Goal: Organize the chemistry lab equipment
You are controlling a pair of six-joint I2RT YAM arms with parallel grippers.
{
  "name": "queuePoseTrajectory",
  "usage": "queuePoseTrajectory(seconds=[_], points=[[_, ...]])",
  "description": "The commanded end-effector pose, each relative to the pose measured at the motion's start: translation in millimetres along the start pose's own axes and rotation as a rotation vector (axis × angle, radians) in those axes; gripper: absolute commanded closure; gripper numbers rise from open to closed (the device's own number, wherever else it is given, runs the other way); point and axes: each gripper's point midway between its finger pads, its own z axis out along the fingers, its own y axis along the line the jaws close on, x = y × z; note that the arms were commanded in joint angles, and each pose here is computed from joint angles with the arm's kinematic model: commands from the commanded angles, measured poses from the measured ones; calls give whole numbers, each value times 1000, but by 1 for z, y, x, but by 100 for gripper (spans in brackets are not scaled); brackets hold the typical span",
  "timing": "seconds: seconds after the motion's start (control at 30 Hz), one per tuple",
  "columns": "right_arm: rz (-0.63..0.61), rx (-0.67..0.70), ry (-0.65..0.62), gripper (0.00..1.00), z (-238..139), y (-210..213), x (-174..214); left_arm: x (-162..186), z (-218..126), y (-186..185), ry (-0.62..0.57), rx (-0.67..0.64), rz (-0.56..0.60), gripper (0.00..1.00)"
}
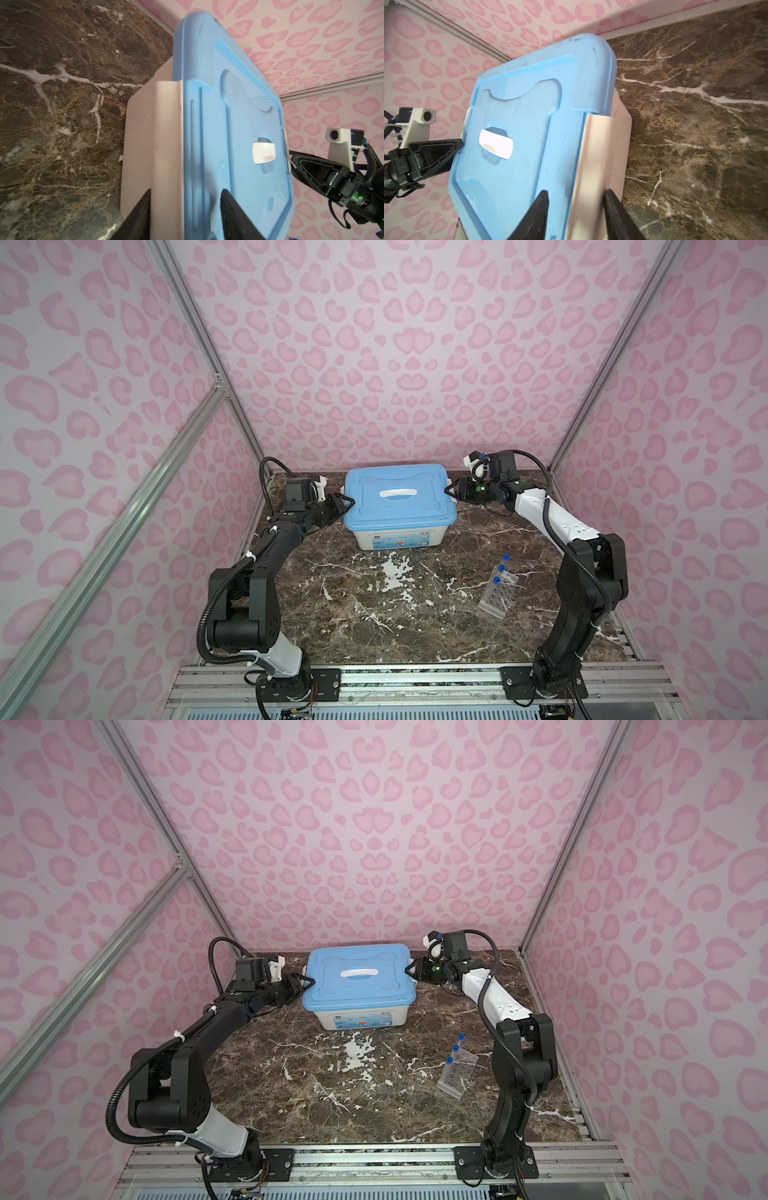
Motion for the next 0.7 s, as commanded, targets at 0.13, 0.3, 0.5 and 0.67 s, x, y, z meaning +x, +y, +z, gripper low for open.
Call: queuePoseTrajectory(seconds=[0.13, 0.3, 0.5, 0.67], points=[[-46, 20, 42, 58, 5, 6, 8, -4, 1, -24, 6, 33, 72, 57], [-57, 35, 43, 60, 5, 8, 6, -3, 4, -26, 13, 9, 84, 68], [-82, 57, 52, 62, 5, 12, 6, 0, 6, -29, 21, -27, 111, 72], [-104, 77, 65, 63, 8, 16, 7, 2, 10, -33, 33, -38, 124, 74]])
